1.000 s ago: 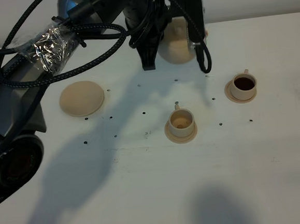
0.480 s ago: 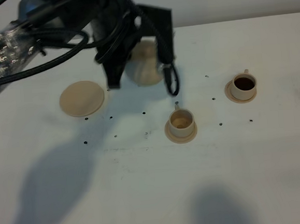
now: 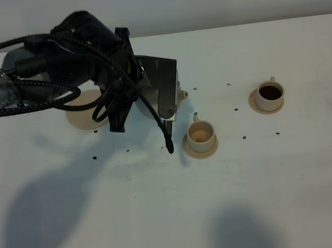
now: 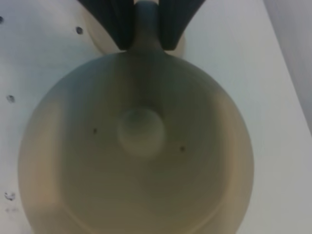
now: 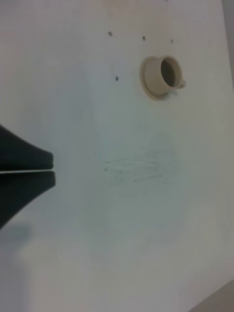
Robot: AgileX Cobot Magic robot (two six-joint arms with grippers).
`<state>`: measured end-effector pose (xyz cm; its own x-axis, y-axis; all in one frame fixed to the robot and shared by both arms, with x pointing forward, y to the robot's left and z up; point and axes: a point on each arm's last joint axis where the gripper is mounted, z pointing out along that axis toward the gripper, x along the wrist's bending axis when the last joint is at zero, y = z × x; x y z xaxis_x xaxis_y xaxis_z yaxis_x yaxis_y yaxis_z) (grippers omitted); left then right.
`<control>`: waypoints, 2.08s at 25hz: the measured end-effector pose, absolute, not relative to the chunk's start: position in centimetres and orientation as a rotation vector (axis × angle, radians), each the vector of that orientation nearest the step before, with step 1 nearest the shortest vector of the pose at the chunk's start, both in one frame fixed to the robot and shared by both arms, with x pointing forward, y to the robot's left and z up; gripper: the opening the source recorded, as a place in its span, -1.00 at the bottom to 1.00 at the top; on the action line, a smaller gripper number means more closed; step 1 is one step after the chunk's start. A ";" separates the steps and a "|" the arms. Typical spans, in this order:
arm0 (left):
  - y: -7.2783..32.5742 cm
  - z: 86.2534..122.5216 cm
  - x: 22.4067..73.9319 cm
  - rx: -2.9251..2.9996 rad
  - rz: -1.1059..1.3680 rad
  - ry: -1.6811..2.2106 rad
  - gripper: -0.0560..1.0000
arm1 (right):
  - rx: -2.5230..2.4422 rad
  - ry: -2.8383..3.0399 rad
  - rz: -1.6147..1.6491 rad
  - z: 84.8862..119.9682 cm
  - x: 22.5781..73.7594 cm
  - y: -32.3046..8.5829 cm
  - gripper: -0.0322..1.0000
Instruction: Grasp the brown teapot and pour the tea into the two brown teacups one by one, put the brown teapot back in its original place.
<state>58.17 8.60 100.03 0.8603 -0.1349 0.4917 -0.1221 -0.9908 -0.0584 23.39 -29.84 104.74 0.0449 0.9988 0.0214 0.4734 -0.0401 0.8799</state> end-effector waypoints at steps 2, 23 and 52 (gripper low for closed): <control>8.7 99.7 58.2 -3.008 -0.818 0.221 -0.59 | 1.607 1.517 0.928 104.7 23.4 -29.8 -0.98; 7.5 95.7 60.1 -2.938 -0.898 0.464 -0.59 | 1.607 1.517 0.928 104.7 23.4 -29.8 -0.98; 4.8 96.5 58.8 -2.628 -1.015 0.857 -0.59 | 1.607 1.517 0.928 104.7 23.4 -29.8 -0.98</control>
